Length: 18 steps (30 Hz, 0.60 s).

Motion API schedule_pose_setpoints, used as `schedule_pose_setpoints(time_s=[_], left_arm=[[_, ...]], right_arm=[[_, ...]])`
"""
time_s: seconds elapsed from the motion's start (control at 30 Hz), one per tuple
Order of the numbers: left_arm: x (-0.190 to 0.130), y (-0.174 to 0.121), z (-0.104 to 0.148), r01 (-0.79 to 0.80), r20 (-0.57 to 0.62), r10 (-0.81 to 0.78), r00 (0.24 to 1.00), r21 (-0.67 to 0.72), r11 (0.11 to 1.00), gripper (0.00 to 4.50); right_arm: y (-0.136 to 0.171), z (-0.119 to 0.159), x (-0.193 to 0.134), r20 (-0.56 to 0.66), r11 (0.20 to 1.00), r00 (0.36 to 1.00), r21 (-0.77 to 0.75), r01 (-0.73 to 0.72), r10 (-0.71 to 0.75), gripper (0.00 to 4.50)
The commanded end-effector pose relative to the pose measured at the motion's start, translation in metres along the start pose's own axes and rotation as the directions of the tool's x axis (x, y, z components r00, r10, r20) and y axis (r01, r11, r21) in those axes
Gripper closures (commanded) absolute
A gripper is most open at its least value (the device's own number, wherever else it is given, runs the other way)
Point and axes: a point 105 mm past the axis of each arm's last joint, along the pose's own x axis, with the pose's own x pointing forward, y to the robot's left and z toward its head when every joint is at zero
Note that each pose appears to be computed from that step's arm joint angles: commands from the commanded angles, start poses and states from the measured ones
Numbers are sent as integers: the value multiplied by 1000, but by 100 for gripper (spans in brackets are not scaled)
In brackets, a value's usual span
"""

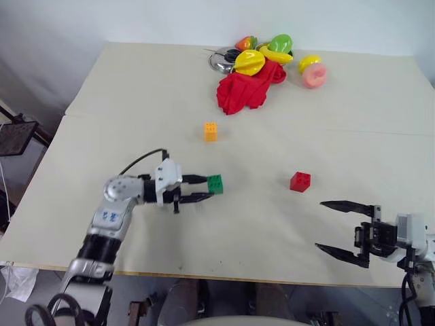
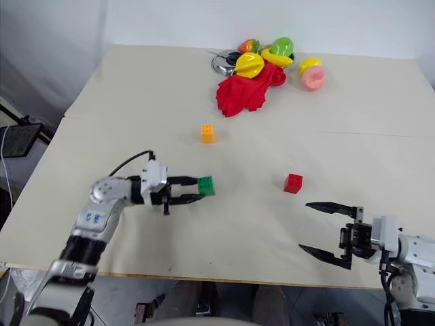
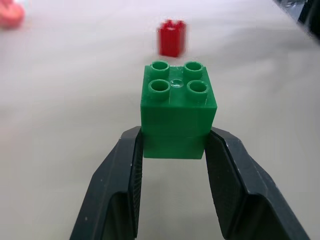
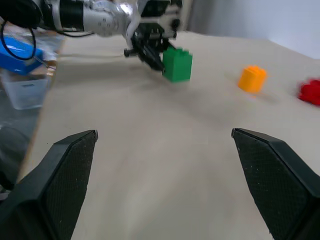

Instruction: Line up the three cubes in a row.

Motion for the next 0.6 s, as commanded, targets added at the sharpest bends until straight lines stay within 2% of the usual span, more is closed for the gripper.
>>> schedule_pose_setpoints(time_s=[0.03,0.23,0.33,0.6], left_arm=[[30,13,4,55,11,-55,998,36,998,304],[74,18,5,159,7,-159,987,5,987,304],[88,11,-4,217,-80,-214,973,27,976,304],[106,15,-3,182,-110,-180,978,11,983,304]], right_arm=[[-7,3,-17,-16,993,994,-46,110,-111,0],[-6,5,-37,-70,982,981,-54,179,-182,0],[-3,8,-41,-84,978,975,-59,201,-205,0],[12,18,-34,-78,971,968,-53,235,-239,0]])
